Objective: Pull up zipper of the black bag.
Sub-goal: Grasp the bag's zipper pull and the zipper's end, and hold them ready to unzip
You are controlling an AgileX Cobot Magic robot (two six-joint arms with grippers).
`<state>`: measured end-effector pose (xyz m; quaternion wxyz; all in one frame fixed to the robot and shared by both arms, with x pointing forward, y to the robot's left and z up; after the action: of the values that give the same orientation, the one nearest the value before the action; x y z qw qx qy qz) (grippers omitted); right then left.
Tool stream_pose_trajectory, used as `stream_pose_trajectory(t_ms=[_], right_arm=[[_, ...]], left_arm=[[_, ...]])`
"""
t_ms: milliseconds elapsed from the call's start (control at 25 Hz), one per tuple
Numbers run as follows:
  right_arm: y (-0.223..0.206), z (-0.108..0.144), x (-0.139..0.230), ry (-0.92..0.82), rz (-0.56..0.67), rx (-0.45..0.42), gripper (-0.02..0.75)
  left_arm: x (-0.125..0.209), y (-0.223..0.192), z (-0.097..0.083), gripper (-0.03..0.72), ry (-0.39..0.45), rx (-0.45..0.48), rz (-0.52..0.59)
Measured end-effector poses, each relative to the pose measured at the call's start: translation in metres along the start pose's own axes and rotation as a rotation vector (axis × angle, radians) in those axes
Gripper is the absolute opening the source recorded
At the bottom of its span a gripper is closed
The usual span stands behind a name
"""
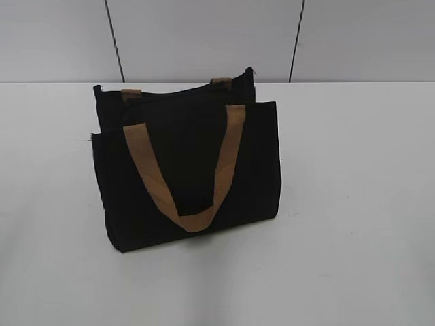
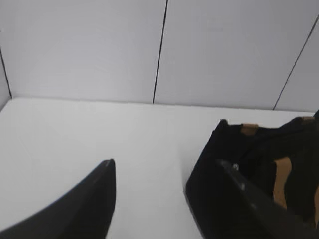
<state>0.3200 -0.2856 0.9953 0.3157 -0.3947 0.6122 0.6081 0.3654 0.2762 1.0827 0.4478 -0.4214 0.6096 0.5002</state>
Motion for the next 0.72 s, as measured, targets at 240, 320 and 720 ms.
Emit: stream_pose_trajectory(t_ms=[240, 320, 720], right_arm=[[0.0, 0.0, 0.0, 0.0, 0.0, 0.0, 0.449], [0.0, 0.0, 0.0, 0.0, 0.0, 0.0, 0.449], [0.0, 0.0, 0.0, 0.0, 0.0, 0.0, 0.449]], left_arm=[[-0.036, -0.033, -0.005, 0.466, -0.092, 0.043, -0.154], [-0.033, -0.05, -0.005, 0.466, -0.092, 0.049, -0.178], [0.03, -0.105, -0.02, 0.466, -0.105, 0.133, -0.153]])
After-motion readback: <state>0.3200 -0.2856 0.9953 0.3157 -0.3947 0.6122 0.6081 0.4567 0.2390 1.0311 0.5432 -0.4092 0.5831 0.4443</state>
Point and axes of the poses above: a point on each arm's last joint axis where the gripper is mounted, y pointing back along that axis away from the gripper, z along the wrist's bending axis when the last joint is at zero, x = y × z, the point moved 10 cm from there along -y, pointing out along that axis toward the gripper, and after that the axes turned 4 degrees about y, right-handed, at the moved point
